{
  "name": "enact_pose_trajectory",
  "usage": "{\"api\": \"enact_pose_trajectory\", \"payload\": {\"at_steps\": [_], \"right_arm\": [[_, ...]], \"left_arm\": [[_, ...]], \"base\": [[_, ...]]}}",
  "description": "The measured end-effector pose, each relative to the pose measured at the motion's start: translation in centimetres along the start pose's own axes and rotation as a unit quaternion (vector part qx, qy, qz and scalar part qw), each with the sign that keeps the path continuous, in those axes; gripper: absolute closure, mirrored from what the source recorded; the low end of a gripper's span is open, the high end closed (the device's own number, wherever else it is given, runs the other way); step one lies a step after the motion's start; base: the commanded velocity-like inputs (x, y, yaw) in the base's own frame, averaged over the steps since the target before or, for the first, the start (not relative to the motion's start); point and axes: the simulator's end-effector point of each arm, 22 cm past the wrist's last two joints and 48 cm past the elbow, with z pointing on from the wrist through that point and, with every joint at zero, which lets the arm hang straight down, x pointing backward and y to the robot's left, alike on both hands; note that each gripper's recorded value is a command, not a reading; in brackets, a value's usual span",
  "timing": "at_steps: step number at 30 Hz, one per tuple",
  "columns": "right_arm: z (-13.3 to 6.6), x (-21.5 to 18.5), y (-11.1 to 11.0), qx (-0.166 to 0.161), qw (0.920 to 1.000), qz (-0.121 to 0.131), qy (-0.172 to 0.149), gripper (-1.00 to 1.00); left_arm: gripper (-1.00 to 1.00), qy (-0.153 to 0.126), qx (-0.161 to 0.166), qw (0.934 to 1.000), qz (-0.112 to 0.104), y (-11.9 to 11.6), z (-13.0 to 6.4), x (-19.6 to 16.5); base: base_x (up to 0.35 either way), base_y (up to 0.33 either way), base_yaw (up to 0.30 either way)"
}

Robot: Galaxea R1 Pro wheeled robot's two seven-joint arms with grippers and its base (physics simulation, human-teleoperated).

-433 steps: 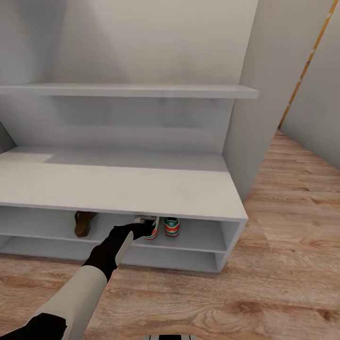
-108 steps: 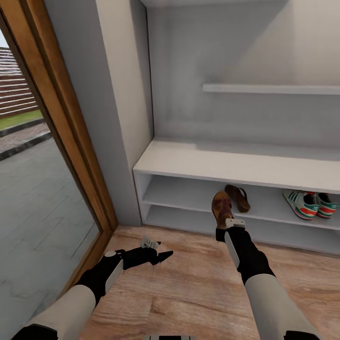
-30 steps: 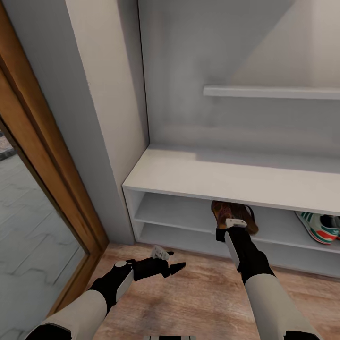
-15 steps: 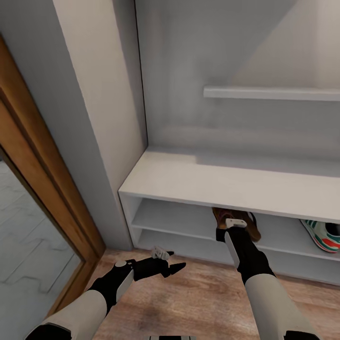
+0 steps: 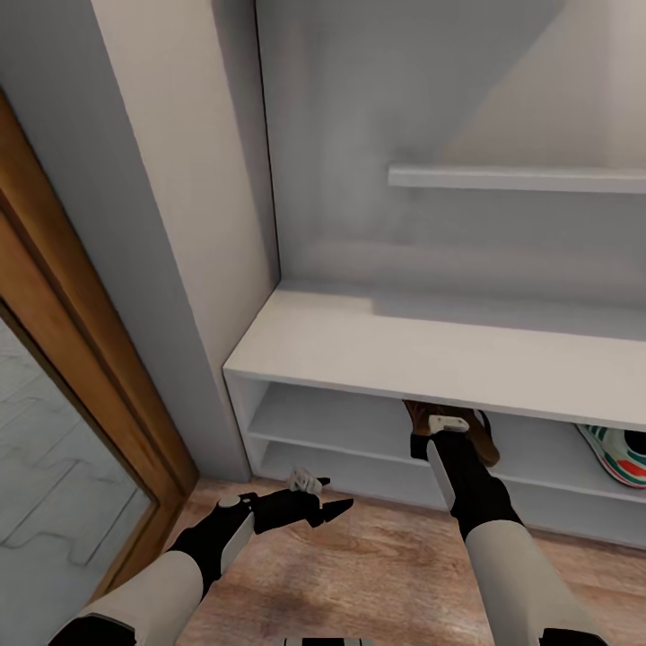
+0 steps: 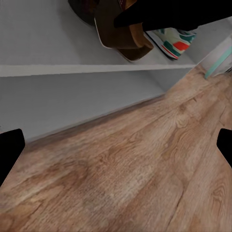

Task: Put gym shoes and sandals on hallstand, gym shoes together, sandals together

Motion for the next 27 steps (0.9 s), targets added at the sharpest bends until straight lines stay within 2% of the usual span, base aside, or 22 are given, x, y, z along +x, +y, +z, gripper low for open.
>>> {"api": "enact_pose_trajectory", "payload": {"at_steps": [27], "right_arm": [[-0.01,0.01,0.0,0.0,1.0,0.0,0.0,1.0]], "left_arm": [[-1.0,0.0,0.0,1.0,0.0,-0.02,0.01,0.02]], "base": [[0.056,0.0,0.0]]}}
